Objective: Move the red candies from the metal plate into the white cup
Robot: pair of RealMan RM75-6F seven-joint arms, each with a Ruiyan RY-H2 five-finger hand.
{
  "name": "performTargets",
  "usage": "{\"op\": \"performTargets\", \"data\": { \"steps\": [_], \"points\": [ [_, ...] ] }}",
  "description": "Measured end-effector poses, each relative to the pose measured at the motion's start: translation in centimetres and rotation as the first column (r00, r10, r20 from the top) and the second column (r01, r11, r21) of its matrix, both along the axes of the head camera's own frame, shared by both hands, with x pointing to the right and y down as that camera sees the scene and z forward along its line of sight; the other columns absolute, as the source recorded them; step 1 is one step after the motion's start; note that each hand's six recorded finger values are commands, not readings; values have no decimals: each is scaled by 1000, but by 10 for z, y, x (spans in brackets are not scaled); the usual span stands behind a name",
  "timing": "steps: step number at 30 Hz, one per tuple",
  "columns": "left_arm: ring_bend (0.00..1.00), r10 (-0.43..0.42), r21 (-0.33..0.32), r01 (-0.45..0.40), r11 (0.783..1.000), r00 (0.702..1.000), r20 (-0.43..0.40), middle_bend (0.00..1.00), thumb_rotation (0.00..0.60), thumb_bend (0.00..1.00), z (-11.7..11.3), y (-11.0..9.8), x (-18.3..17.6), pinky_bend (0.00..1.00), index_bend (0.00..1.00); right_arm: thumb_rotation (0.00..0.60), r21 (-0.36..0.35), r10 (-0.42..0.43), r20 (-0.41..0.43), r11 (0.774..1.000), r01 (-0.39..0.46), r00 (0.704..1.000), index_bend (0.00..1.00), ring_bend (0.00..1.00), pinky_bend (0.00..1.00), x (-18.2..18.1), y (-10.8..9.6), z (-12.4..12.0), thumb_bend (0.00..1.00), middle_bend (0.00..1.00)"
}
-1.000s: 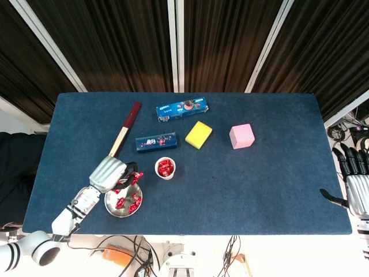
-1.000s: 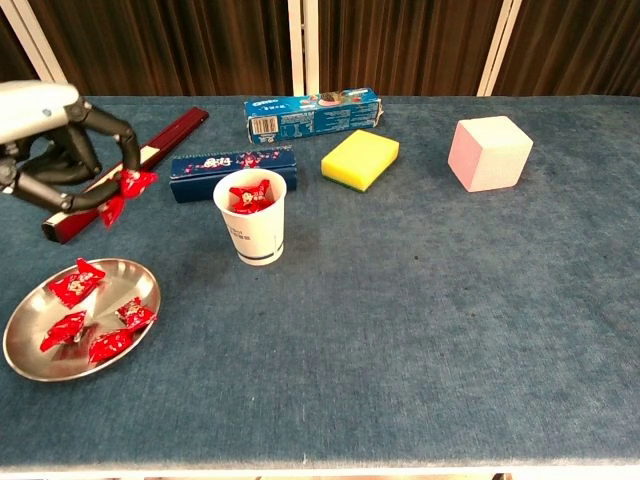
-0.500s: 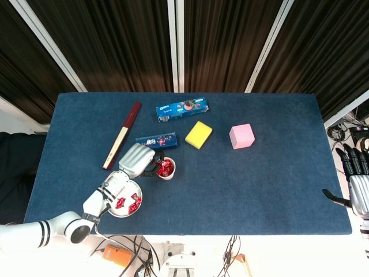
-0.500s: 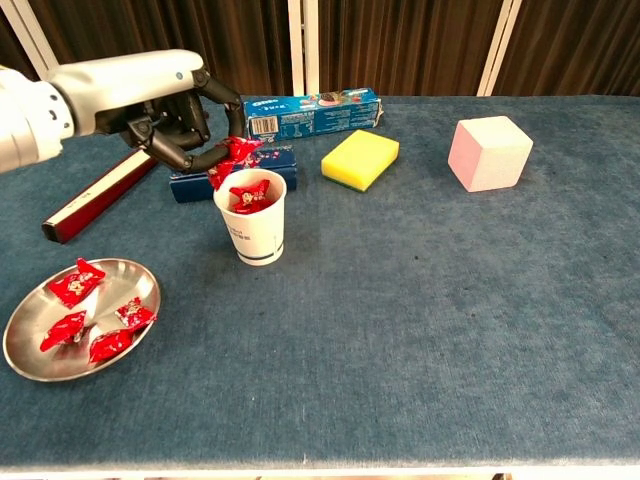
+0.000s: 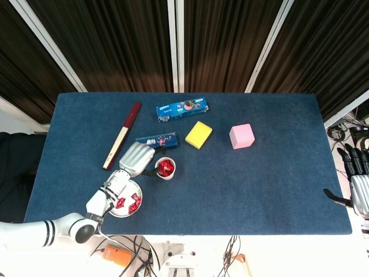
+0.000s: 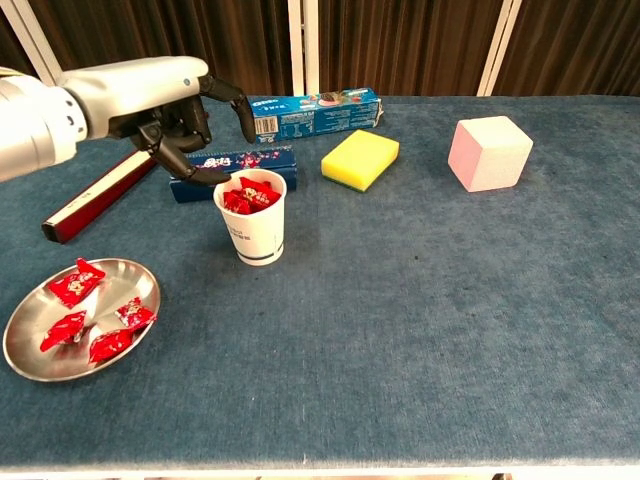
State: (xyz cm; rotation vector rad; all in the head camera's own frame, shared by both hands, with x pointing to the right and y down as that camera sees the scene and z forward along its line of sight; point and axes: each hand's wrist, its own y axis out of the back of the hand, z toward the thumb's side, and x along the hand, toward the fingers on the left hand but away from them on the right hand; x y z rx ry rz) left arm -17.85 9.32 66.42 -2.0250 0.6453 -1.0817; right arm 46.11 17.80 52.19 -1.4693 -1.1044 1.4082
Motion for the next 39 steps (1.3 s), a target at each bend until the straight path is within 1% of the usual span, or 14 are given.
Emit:
{"op": "performTargets", "data": {
  "steps": [5, 9, 13, 19, 22, 28, 34, 39],
  "points": [
    [850, -13, 43, 12, 999, 1000, 27, 946, 600, 215, -17, 12, -33, 814, 349, 600, 5, -9, 0, 1000, 9, 1000, 0, 0, 81, -2, 0, -1, 236, 36],
    [849, -32, 57, 28, 998, 997, 68, 946, 600, 215, -25, 31, -70, 814, 350, 600, 6, -15, 0, 1000, 15, 1000, 0, 0, 81, -4, -1, -2, 236, 36],
    [850, -59, 38, 56, 998, 993, 103, 946, 600, 215, -30, 58, -108, 814, 351, 600, 12, -25, 2, 1000, 25, 1000, 0, 0, 82, -7, -3, -3, 236, 36],
    [850, -80, -22, 84, 996, 986, 147, 946, 600, 211, -24, 97, -145, 814, 351, 600, 8, -41, 4, 999, 41, 999, 0, 0, 81, -14, -4, -1, 236, 36],
    [849, -86, -49, 94, 994, 986, 145, 946, 600, 209, -18, 108, -149, 813, 351, 600, 5, -49, 6, 999, 49, 999, 0, 0, 81, -16, -5, 0, 236, 36],
    [849, -60, -108, 75, 991, 989, 134, 946, 600, 207, -2, 128, -141, 813, 351, 600, 5, -51, 4, 999, 51, 999, 0, 0, 82, -17, -5, -1, 236, 36],
    [850, -49, -151, 68, 986, 991, 126, 946, 600, 207, 13, 138, -134, 814, 360, 600, 1, -46, 2, 999, 46, 999, 0, 0, 81, -16, -4, -1, 236, 36],
    [850, -48, -169, 70, 983, 990, 133, 946, 600, 207, 21, 143, -134, 814, 374, 600, 4, -45, 0, 999, 45, 999, 0, 0, 82, -16, -4, -2, 235, 36]
  ]
}}
